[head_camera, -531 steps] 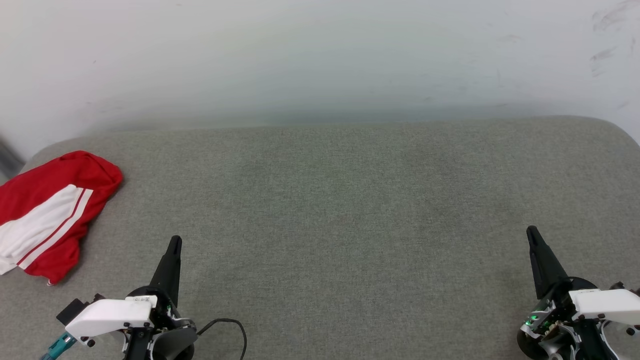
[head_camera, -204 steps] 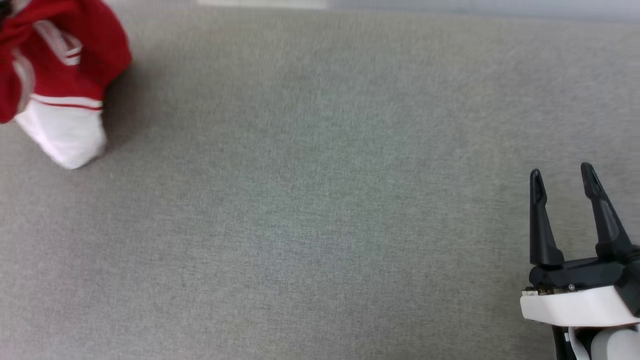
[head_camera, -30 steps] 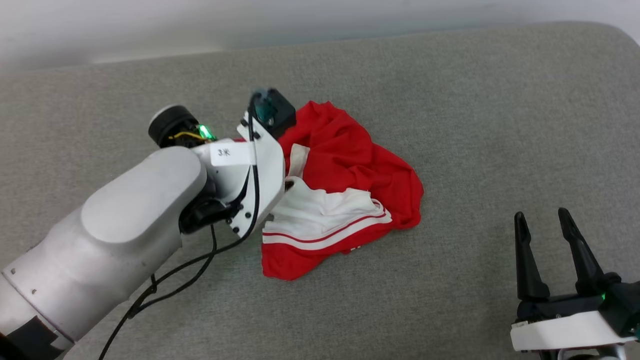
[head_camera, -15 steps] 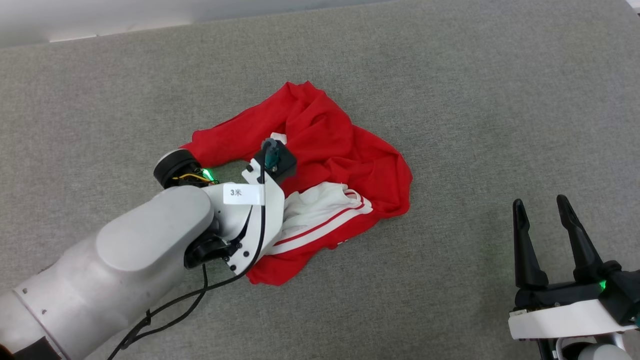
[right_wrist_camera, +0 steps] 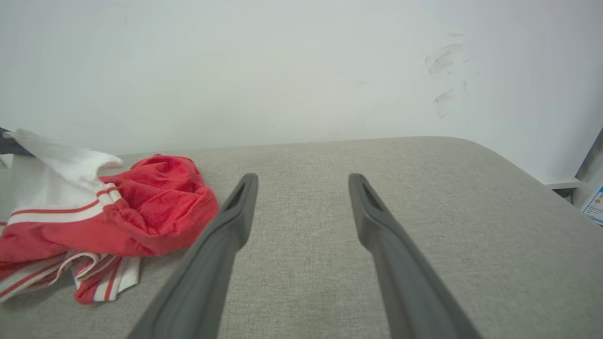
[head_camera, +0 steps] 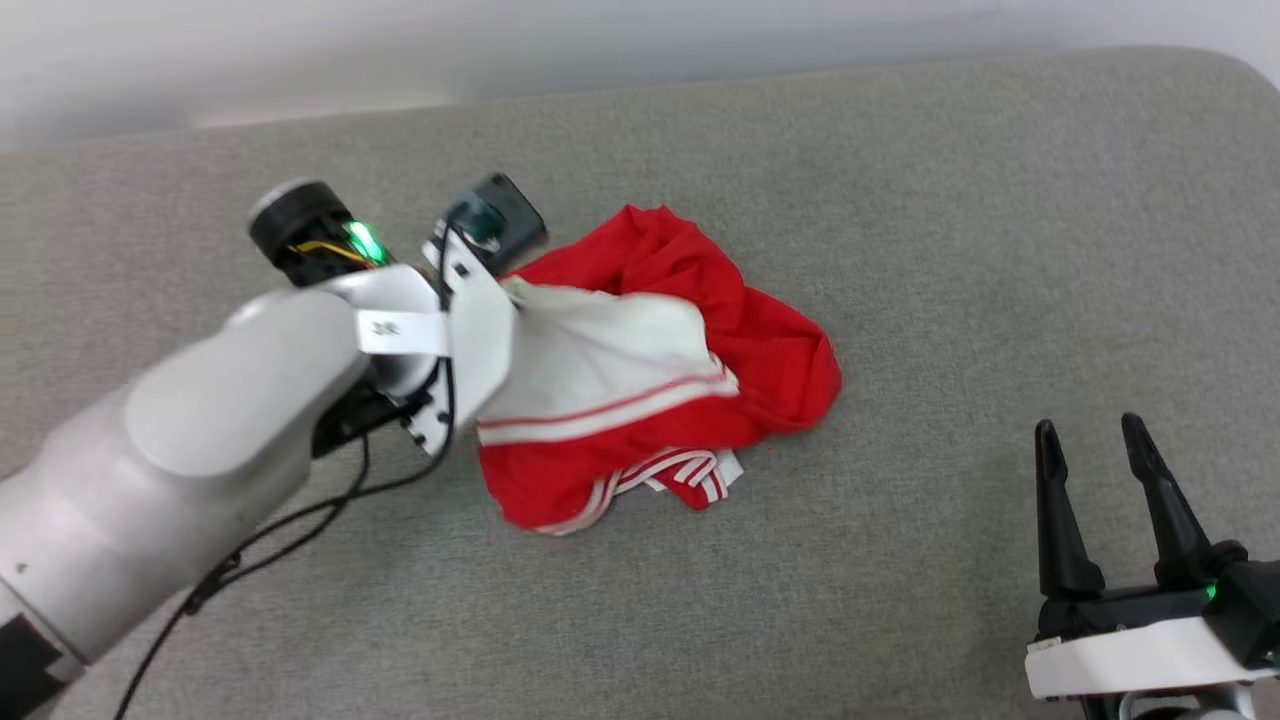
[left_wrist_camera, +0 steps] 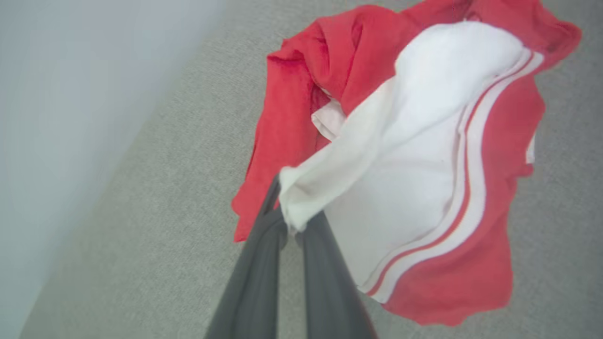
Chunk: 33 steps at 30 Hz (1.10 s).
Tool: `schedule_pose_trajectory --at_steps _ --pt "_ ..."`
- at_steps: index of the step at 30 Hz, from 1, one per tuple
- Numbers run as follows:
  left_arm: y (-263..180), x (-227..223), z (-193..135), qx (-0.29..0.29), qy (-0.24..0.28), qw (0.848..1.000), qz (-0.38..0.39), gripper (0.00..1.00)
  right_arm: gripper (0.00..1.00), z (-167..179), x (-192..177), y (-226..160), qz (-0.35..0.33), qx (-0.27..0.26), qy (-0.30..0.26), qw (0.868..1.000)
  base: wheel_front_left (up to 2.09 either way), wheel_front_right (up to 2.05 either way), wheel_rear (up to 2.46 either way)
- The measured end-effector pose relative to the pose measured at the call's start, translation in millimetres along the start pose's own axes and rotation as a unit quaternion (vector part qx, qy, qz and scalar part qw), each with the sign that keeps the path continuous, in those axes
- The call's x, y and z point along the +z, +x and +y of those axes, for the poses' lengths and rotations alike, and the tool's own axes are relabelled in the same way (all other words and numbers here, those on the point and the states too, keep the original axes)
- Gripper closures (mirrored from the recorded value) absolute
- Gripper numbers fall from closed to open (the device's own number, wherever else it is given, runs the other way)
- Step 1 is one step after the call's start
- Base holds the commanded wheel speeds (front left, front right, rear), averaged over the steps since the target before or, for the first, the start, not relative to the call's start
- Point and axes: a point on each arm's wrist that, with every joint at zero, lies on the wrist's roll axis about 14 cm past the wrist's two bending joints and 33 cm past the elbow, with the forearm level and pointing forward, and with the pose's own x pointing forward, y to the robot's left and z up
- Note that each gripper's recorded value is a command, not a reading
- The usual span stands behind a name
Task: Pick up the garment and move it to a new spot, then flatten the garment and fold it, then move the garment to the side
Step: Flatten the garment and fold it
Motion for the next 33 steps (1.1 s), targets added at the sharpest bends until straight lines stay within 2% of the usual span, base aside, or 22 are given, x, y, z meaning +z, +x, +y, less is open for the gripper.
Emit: schedule_pose_trajectory --at_steps 8,13,16,22,25,30,33 --pt "-60.2 39.0 51.4 0.096 0.016 0.99 -0.099 1.0 0.0 9.2 9.1 -9.5 -0.011 0.014 0.005 1.0 0.0 0.0 0.0" --pt "-76.9 54.9 26.3 0.083 0.03 0.988 -0.131 1.0 0.0 12.9 15.6 -16.3 -0.02 0.02 0.007 1.0 0.0 0.0 0.0" --pt "-74.2 51.7 -3.3 0.055 0.028 0.989 -0.136 1.0 0.0 16.2 19.4 -19.3 -0.025 0.025 0.008 0.999 0.0 0.0 0.0" --pt "-46.4 37.3 -99.6 -0.053 0.005 0.99 -0.132 1.0 0.0 12.9 25.4 -25.0 -0.033 0.02 0.006 0.999 0.0 0.0 0.0" --pt "-28.0 15.2 -151.4 -0.11 -0.014 0.989 -0.1 1.0 0.0 9.2 23.7 -28.7 -0.029 0.015 0.004 0.999 0.0 0.0 0.0" --pt "-7.9 -30.7 -217.8 -0.174 -0.022 0.984 -0.025 1.0 0.0 -1.0 17.9 -31.2 -0.019 -0.001 -0.002 1.0 0.0 0.0 0.0" --pt "-5.2 -45.9 -244.6 -0.206 -0.026 0.978 0.0 1.0 0.0 -8.7 15.8 -29.6 -0.015 -0.013 -0.006 1.0 0.0 0.0 0.0"
